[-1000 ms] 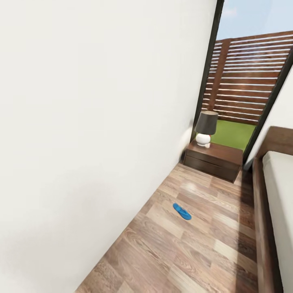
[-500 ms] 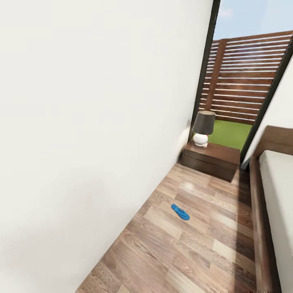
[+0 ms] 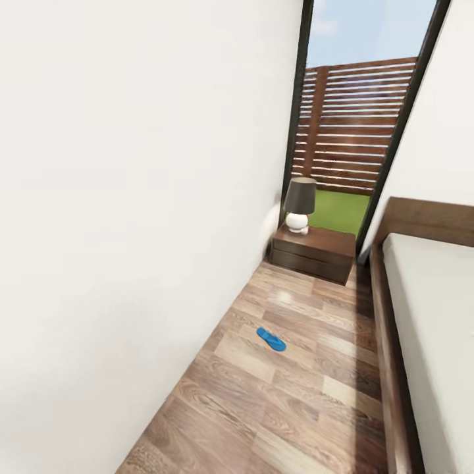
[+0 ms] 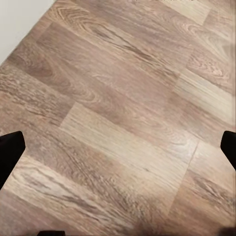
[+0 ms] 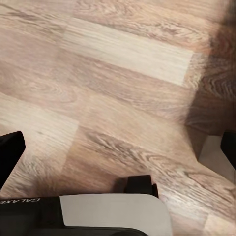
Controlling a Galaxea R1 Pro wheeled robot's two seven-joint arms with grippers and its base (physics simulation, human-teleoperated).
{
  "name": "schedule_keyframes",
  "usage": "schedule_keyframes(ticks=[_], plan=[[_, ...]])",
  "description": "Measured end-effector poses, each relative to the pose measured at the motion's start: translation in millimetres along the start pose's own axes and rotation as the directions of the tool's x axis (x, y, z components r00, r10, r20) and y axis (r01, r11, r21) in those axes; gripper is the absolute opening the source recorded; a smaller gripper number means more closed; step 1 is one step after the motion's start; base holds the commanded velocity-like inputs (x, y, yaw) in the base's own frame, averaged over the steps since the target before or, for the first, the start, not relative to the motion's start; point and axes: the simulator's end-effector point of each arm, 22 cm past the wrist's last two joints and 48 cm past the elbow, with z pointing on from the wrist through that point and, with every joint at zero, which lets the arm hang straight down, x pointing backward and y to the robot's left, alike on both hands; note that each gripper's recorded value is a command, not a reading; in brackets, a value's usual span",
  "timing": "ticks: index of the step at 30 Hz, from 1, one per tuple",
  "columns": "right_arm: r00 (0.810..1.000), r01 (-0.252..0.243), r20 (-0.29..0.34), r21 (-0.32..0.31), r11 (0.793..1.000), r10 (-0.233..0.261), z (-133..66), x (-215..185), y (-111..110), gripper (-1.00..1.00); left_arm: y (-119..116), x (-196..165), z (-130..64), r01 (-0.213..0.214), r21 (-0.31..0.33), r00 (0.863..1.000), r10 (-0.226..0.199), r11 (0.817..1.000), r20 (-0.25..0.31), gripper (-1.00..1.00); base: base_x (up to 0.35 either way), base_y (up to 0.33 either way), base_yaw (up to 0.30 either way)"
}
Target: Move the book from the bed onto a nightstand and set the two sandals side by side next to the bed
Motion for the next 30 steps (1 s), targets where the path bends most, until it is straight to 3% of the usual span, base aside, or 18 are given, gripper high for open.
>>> schedule_keyframes(ticks=[30], plan=[[1.000, 0.000, -0.001, -0.001, 1.000, 0.000, 0.0, 0.2, 0.5, 1.00, -0.6, 0.0, -0.1, 0.001, 0.001, 1.000, -0.001, 1.000, 0.000, 1.00, 0.297, 0.000, -0.010]])
